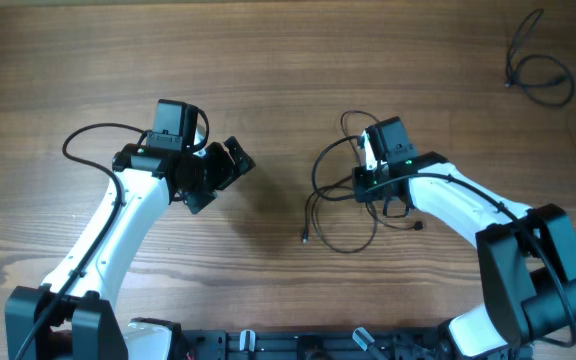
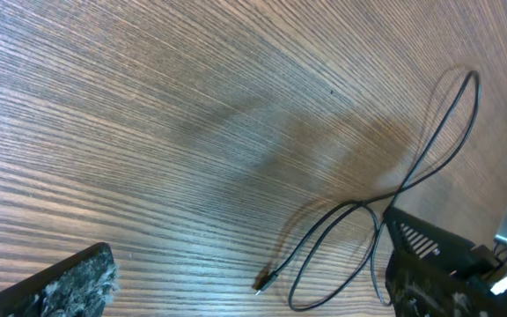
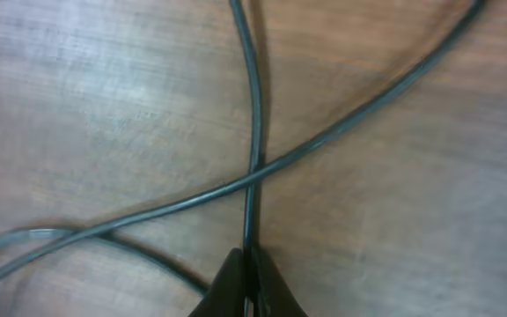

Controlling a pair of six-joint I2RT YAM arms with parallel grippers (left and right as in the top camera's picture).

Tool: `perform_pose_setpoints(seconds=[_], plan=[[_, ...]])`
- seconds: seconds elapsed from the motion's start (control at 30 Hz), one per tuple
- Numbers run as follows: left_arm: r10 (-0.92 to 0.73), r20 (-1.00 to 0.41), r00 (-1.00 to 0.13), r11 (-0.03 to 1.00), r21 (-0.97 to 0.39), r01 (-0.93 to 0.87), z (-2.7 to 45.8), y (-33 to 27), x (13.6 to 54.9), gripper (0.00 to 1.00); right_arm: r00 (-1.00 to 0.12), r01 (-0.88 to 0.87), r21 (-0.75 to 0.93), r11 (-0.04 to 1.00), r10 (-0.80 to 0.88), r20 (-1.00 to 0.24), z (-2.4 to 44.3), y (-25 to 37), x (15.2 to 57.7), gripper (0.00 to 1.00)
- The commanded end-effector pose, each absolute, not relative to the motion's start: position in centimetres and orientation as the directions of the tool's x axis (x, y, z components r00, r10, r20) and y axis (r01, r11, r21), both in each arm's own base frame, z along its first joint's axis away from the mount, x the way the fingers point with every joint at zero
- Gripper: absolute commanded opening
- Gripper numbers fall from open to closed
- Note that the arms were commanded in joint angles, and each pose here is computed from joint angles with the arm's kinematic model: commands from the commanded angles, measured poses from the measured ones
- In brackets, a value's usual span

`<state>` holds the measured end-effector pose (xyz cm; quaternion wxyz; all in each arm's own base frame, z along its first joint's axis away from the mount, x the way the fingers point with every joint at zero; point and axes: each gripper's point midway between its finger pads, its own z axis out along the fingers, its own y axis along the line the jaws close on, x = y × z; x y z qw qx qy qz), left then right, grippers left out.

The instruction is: Untangle cables

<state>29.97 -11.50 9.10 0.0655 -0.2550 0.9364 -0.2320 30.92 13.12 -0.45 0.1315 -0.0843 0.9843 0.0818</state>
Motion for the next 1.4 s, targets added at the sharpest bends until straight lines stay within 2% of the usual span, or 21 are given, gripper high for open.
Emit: perform_pose_setpoints(seconds=[0.0, 0.03, 0.13, 0.17, 0.23, 0.3, 0.37, 0.43, 0.63, 0.77, 1.0, 1.37], plan=[[-0.523, -0.027, -0.852, 0.757, -0.473, -0.450, 9.8, -11.2, 30.3, 1.00, -0.966, -0.216, 0.222, 0.951, -0.175, -0.192, -0.4, 14.6, 29.2, 0.12], [-0.523, -0.027, -0.852, 0.757, -0.473, -0.450, 9.8, -11.2, 30.2, 1.00, -0.964, -0.222, 0.252, 0.942, -0.174, -0.200, 0.4, 15.1, 29.3, 0.24], [-0.523, -0.027, -0.852, 0.757, -0.473, -0.450, 9.8, -11.2, 30.3, 1.00, -0.959, -0.253, 0.391, 0.885, -0.175, -0.224, 2.9, 17.6, 29.0, 0.44], [-0.523, -0.027, -0.852, 0.757, -0.473, -0.450, 9.8, -11.2, 30.2, 1.00, -0.960, -0.250, 0.420, 0.872, -0.167, -0.224, 3.4, 18.1, 28.8, 0.48], [-0.523, -0.027, -0.852, 0.757, -0.473, -0.450, 9.8, -11.2, 30.2, 1.00, -0.965, -0.229, 0.431, 0.873, -0.146, -0.217, 3.6, 18.1, 28.8, 0.52], [-0.523, -0.027, -0.852, 0.757, -0.473, -0.450, 9.8, -11.2, 30.3, 1.00, -0.970, -0.205, 0.416, 0.886, -0.125, -0.210, 3.4, 17.8, 28.9, 0.72], [-0.523, -0.027, -0.852, 0.757, -0.473, -0.450, 9.8, -11.2, 30.3, 1.00, -0.975, -0.173, 0.408, 0.896, -0.098, -0.199, 3.2, 17.5, 28.9, 0.84], [-0.523, -0.027, -0.852, 0.757, -0.473, -0.450, 9.8, -11.2, 30.3, 1.00, -0.980, -0.137, 0.404, 0.904, -0.064, -0.190, 3.2, 17.5, 29.0, 1.00], [-0.523, -0.027, -0.852, 0.757, -0.473, -0.450, 9.8, -11.2, 30.3, 1.00, -0.964, -0.128, 0.209, 0.969, -0.072, -0.257, 2.3, 16.6, 29.6, 1.00], [-0.523, -0.027, -0.852, 0.757, -0.473, -0.450, 9.8, -11.2, 30.3, 1.00, -0.950, -0.182, 0.170, 0.969, -0.128, -0.285, 2.4, 18.2, 29.0, 0.99], [-0.523, -0.027, -0.852, 0.757, -0.473, -0.450, 9.8, -11.2, 30.3, 1.00, -0.943, -0.136, 0.113, 0.984, -0.094, -0.318, 2.1, 19.8, 28.4, 1.00], [-0.523, -0.030, -0.852, 0.757, -0.476, -0.448, 9.8, -11.2, 30.3, 1.00, -0.968, -0.164, 0.031, 0.986, -0.155, -0.198, -2.3, 19.7, 26.0, 1.00]])
